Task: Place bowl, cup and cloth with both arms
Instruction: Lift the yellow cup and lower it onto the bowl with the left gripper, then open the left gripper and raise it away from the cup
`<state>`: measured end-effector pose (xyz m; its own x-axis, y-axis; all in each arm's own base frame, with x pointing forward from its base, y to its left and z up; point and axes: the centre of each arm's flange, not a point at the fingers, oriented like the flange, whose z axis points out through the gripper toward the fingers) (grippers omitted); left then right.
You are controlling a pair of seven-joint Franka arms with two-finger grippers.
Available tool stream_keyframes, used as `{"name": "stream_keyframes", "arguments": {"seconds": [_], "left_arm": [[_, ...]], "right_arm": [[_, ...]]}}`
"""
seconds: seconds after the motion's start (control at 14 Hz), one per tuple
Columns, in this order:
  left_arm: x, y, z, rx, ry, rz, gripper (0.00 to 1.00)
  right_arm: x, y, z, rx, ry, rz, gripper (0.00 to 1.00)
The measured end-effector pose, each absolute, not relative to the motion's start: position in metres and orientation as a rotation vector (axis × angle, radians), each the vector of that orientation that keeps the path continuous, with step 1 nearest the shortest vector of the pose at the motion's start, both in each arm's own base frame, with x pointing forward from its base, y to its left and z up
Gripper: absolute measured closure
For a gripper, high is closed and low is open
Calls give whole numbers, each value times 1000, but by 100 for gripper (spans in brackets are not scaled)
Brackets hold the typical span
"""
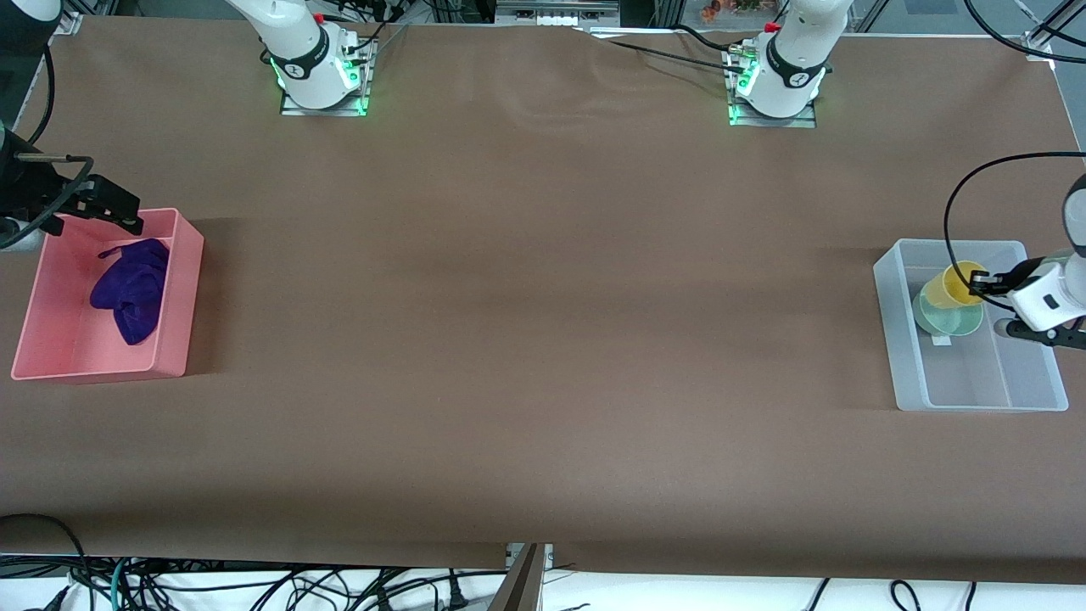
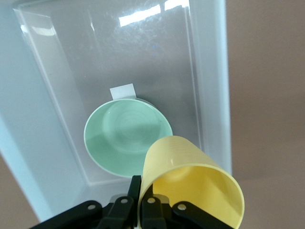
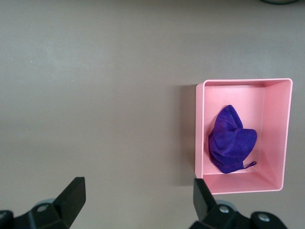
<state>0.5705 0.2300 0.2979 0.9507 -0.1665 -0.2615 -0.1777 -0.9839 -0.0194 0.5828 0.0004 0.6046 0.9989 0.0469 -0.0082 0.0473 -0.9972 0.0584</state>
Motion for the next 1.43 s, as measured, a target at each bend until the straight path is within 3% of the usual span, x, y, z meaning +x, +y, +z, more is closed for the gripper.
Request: {"name": "stream_keyframes", "arguments": {"seconds": [0.71, 1.43], "left_arm": [[540, 258, 269, -3087, 288, 400, 96], [552, 266, 260, -3054, 336, 285, 96]], "right_arm": [[583, 6, 605, 3082, 94, -9, 0], [583, 6, 605, 3082, 96, -9, 0]]}}
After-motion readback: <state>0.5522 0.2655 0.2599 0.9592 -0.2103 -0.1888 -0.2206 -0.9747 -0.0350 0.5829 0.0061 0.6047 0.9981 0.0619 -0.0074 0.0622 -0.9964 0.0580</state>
